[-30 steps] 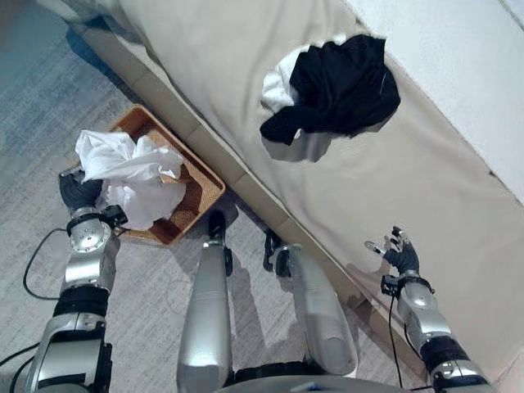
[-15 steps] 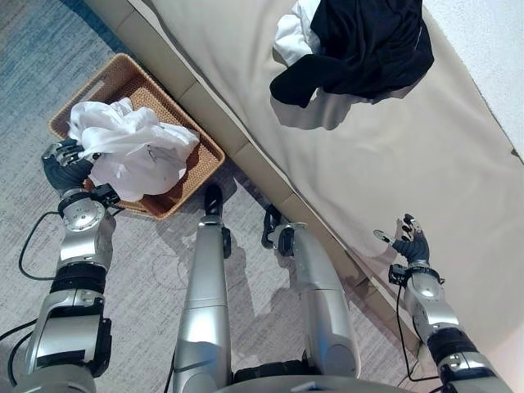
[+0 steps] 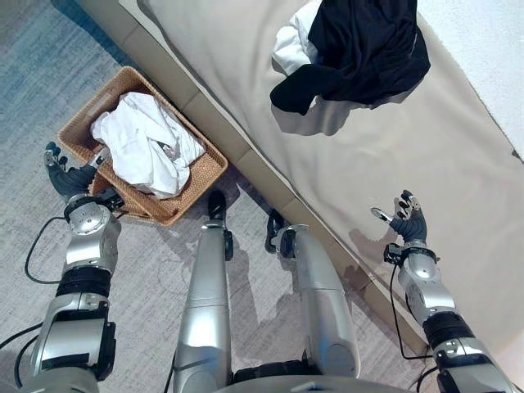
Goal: Pick up clothes into the bucket
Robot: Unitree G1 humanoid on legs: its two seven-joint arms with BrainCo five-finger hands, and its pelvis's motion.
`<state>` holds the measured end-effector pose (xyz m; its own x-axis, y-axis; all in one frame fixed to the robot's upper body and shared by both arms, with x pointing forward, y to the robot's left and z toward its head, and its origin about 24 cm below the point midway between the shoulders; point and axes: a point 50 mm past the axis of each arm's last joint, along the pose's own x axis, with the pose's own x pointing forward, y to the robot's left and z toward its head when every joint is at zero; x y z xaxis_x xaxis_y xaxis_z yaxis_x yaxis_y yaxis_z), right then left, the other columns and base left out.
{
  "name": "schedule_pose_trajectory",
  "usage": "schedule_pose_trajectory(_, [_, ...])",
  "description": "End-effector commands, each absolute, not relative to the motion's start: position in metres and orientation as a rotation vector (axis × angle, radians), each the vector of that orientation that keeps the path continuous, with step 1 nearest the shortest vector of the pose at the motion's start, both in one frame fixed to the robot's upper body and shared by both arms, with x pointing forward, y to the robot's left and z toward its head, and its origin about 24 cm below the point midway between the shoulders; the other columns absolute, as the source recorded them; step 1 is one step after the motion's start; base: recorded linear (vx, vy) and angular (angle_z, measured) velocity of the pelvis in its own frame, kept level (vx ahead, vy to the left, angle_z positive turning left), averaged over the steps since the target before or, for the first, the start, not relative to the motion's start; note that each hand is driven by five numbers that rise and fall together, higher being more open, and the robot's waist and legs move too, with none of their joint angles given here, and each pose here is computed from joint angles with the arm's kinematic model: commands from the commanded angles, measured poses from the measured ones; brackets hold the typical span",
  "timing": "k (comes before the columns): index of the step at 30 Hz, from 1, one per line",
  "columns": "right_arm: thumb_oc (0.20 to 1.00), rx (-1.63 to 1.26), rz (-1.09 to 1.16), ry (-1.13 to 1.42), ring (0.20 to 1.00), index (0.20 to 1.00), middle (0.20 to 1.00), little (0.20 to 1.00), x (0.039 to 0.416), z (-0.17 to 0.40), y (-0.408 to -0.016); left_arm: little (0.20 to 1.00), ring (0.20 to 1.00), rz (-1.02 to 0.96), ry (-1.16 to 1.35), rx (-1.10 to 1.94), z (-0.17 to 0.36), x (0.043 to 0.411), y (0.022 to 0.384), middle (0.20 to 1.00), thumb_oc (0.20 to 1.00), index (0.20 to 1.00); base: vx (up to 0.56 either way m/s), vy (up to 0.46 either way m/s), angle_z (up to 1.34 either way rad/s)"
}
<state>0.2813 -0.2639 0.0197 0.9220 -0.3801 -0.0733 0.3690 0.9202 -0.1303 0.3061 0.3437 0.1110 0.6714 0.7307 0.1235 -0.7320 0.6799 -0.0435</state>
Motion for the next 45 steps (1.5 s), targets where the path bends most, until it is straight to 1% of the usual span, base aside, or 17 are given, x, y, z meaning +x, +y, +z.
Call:
schedule_pose_trajectory(1, [1.0,-0.055,-0.515,-0.068,1.0,1.0,1.0,1.0,0.28,0.052,-0.282,1.0,1.0,0.908,-0.098,-0.009,0.087,0.295,0.338,1.0,1.0,1.0,0.0,0.0,0.0])
schedule_pose_trajectory(3, [1.0,-0.053,-0.52,-0.097,1.0,1.0,1.0,1.0,0.28,0.057,-0.281,1.0,1.0,0.917,-0.09,-0.019,0.082,0.292,0.335,1.0,1.0,1.0,0.0,-0.02,-0.01])
schedule_pose_trajectory(7, [1.0,-0.085,-0.524,-0.282,1.0,1.0,1.0,1.0,0.284,0.093,-0.272,1.0,1.0,0.907,-0.039,-0.005,0.051,0.275,0.316,1.0,1.0,1.0,0.02,-0.066,0.0])
schedule_pose_trajectory(8, [1.0,-0.088,-0.525,-0.28,1.0,1.0,1.0,1.0,0.283,0.093,-0.271,1.0,1.0,0.907,-0.037,-0.005,0.05,0.274,0.315,1.0,1.0,1.0,0.02,-0.051,0.06])
schedule_pose_trajectory(11, [1.0,-0.114,-0.532,-0.327,1.0,1.0,1.0,1.0,0.287,0.103,-0.268,1.0,1.0,0.841,0.004,0.002,0.031,0.266,0.301,1.0,1.0,1.0,-0.02,-0.062,0.09])
schedule_pose_trajectory(14, [1.0,-0.146,-0.567,-0.348,1.0,1.0,1.0,1.0,0.292,0.109,-0.27,1.0,1.0,0.746,0.12,0.141,-0.001,0.255,0.28,1.0,1.0,1.0,0.06,-0.095,0.22])
schedule_pose_trajectory(15, [1.0,-0.147,-0.568,-0.348,1.0,1.0,1.0,1.0,0.292,0.108,-0.27,1.0,1.0,0.746,0.12,0.141,-0.001,0.254,0.279,1.0,1.0,1.0,0.06,-0.079,0.19])
schedule_pose_trajectory(19, [1.0,-0.183,-0.573,-0.343,1.0,1.0,1.0,1.0,0.299,0.11,-0.266,1.0,1.0,0.636,0.329,0.192,-0.048,0.231,0.258,1.0,1.0,1.0,0.09,-0.071,0.08])
schedule_pose_trajectory(21, [1.0,-0.21,-0.569,-0.32,1.0,1.0,1.0,1.0,0.301,0.105,-0.265,1.0,1.0,0.571,0.372,0.257,-0.059,0.222,0.249,1.0,1.0,1.0,0.11,-0.062,0.03])
schedule_pose_trajectory(22, [1.0,-0.234,-0.562,-0.307,1.0,1.0,1.0,1.0,0.302,0.103,-0.263,1.0,1.0,0.553,0.445,0.246,-0.074,0.21,0.244,1.0,1.0,1.0,0.12,-0.07,0.02])
schedule_pose_trajectory(25, [1.0,-0.28,-0.544,-0.245,1.0,1.0,1.0,1.0,0.304,0.091,-0.262,1.0,1.0,0.503,0.541,0.258,-0.092,0.192,0.238,1.0,1.0,1.0,0.12,-0.074,-0.01])
schedule_pose_trajectory(27, [1.0,-0.332,-0.531,-0.167,1.0,1.0,1.0,1.0,0.308,0.079,-0.262,1.0,1.0,0.399,0.605,0.313,-0.103,0.18,0.229,1.0,1.0,1.0,0.13,-0.084,0.04])
schedule_pose_trajectory(29, [1.0,-0.365,-0.526,-0.142,1.0,1.0,1.0,1.0,0.31,0.076,-0.265,1.0,1.0,0.364,0.625,0.339,-0.107,0.176,0.228,1.0,1.0,1.0,0.08,-0.047,0.02])
schedule_pose_trajectory(31, [1.0,-0.442,-0.524,-0.072,1.0,1.0,1.0,1.0,0.314,0.068,-0.271,1.0,1.0,0.249,0.647,0.375,-0.113,0.168,0.217,1.0,1.0,1.0,0.09,-0.043,0.0])
schedule_pose_trajectory(38, [1.0,-0.601,-0.542,0.001,1.0,1.0,1.0,1.0,0.317,0.068,-0.289,1.0,1.0,0.147,0.61,0.362,-0.11,0.174,0.197,1.0,1.0,1.0,0.06,-0.031,0.03])
schedule_pose_trajectory(42, [1.0,-0.677,-0.555,0.0,1.0,1.0,1.0,1.0,0.329,0.083,-0.296,1.0,1.0,0.137,0.584,0.361,-0.106,0.183,0.194,1.0,1.0,1.0,-0.06,-0.008,0.02])
schedule_pose_trajectory(45, [1.0,-0.746,-0.577,-0.017,1.0,1.0,1.0,1.0,0.342,0.105,-0.302,1.0,1.0,0.174,0.56,0.341,-0.101,0.188,0.196,1.0,1.0,1.0,-0.08,0.021,-0.03])
